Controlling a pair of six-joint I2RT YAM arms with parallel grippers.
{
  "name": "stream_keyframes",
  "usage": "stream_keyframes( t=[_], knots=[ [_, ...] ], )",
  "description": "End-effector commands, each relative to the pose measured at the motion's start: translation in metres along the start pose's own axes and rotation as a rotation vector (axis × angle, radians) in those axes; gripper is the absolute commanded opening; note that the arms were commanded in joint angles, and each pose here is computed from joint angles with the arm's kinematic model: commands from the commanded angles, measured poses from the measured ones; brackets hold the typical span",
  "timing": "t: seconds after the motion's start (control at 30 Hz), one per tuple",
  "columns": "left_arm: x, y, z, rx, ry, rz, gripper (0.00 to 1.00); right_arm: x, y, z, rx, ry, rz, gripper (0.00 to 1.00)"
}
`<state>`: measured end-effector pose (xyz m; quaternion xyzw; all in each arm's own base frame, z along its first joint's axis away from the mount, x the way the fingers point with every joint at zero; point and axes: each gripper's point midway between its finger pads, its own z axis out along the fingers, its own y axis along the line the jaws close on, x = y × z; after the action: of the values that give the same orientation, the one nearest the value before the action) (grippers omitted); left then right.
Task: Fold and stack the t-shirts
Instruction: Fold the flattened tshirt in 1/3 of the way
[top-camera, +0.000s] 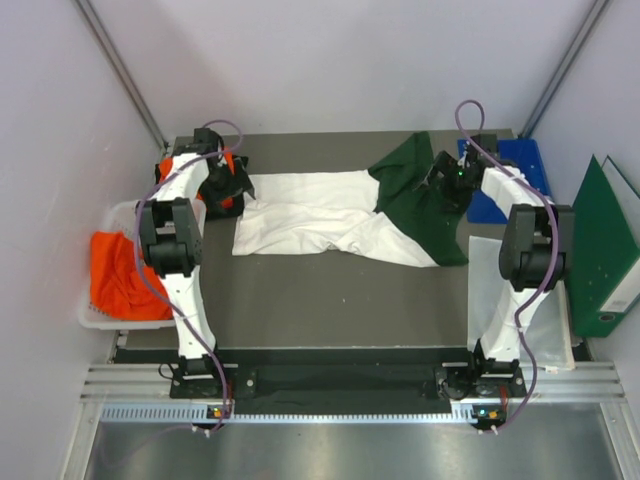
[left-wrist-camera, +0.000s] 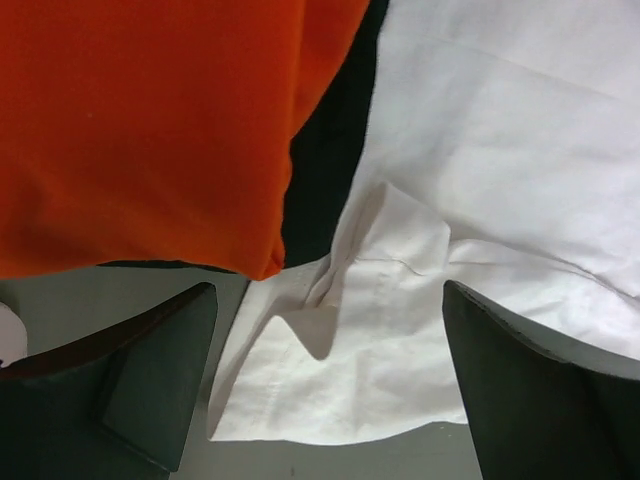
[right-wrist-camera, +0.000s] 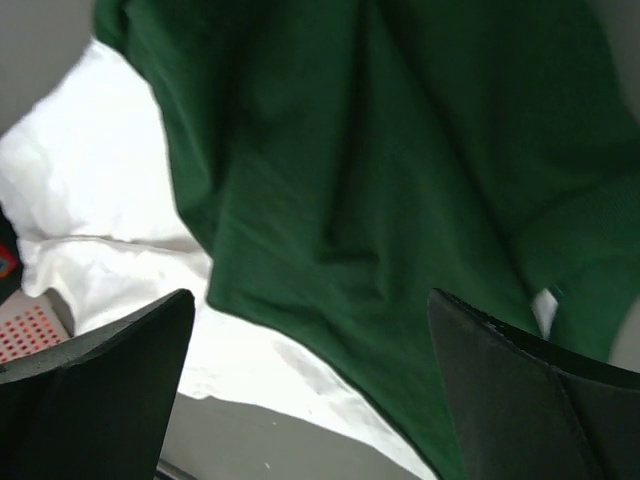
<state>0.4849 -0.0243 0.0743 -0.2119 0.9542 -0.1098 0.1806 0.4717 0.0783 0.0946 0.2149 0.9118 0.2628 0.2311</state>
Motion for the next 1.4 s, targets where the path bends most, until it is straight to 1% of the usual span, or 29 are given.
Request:
stream_keyframes(
  t=[0.0,0.07,0.1,0.2,0.3,0.4,0.43,0.5,0.53,0.6,0.63,0.67,0.7,0.8,0.83,0.87,0.9,0.97,1.0,1.03,1.07,1.1,1.13,1.37],
  knots=[
    [0.006,-0.004,-0.033,0.022,-0.033,0.022,0.99,0.009,-0.011,-0.041,0.113,-0.019,-0.035,1.00],
    [0.018,0.000,-0.035,0.020,-0.006,0.027,0.99,0.017,-0.019,-0.044,0.146,0.005,-0.023,1.00],
    [0.033,0.003,-0.035,0.024,0.031,0.031,0.99,0.023,-0.021,-0.048,0.157,0.018,-0.026,1.00],
    [0.050,0.005,-0.034,0.049,0.047,0.048,0.99,0.031,-0.024,-0.054,0.167,0.032,-0.022,1.00],
    [0.062,0.009,-0.027,0.043,0.066,0.058,0.99,0.036,-0.028,-0.052,0.176,0.050,-0.015,1.00],
    [0.064,0.009,-0.020,0.044,0.070,0.068,0.98,0.038,-0.028,-0.050,0.168,0.058,-0.010,1.00],
    [0.063,0.008,-0.019,0.043,0.067,0.073,0.95,0.037,-0.026,-0.050,0.162,0.056,-0.008,0.99],
    [0.060,0.005,-0.020,0.047,0.066,0.090,0.93,0.037,-0.026,-0.049,0.158,0.062,-0.008,1.00],
    [0.061,0.006,-0.021,0.039,0.074,0.097,0.86,0.036,-0.024,-0.049,0.154,0.059,-0.011,1.00],
    [0.059,0.005,-0.022,0.020,0.073,0.130,0.81,0.036,-0.023,-0.049,0.155,0.062,-0.011,1.00],
    [0.060,0.012,-0.022,-0.020,0.085,0.129,0.81,0.035,-0.023,-0.049,0.157,0.061,-0.012,1.00],
    [0.059,0.016,-0.019,-0.040,0.094,0.133,0.84,0.037,-0.028,-0.049,0.174,0.073,-0.009,1.00],
    [0.065,0.008,-0.016,-0.048,0.106,0.160,0.87,0.039,-0.029,-0.049,0.183,0.080,-0.005,1.00],
    [0.075,0.014,-0.006,-0.098,0.148,0.173,0.88,0.046,-0.044,-0.051,0.263,0.104,0.021,1.00],
    [0.079,0.012,-0.003,-0.100,0.158,0.178,0.87,0.044,-0.051,-0.054,0.306,0.090,0.024,1.00],
    [0.082,0.013,0.001,-0.100,0.172,0.178,0.84,0.048,-0.056,-0.056,0.339,0.108,0.029,1.00],
    [0.084,0.012,0.003,-0.098,0.176,0.180,0.73,0.049,-0.060,-0.058,0.361,0.108,0.030,1.00],
    [0.088,0.010,0.006,-0.092,0.183,0.185,0.60,0.050,-0.067,-0.065,0.412,0.113,0.021,0.99],
    [0.090,0.009,0.008,-0.088,0.192,0.185,0.46,0.051,-0.069,-0.067,0.425,0.114,0.014,0.99],
    [0.091,0.008,0.009,-0.087,0.196,0.187,0.39,0.051,-0.072,-0.069,0.446,0.113,0.007,0.99],
    [0.093,0.009,0.011,-0.090,0.204,0.191,0.28,0.053,-0.076,-0.072,0.464,0.125,0.004,0.99],
    [0.094,0.009,0.012,-0.090,0.208,0.189,0.08,0.057,-0.078,-0.072,0.476,0.139,0.000,0.99],
    [0.094,0.010,0.012,-0.094,0.209,0.189,0.00,0.060,-0.083,-0.071,0.499,0.152,-0.004,0.99],
    [0.084,0.008,0.001,-0.108,0.170,0.196,0.00,0.090,-0.104,-0.060,0.552,0.263,-0.025,0.98]
  ],
)
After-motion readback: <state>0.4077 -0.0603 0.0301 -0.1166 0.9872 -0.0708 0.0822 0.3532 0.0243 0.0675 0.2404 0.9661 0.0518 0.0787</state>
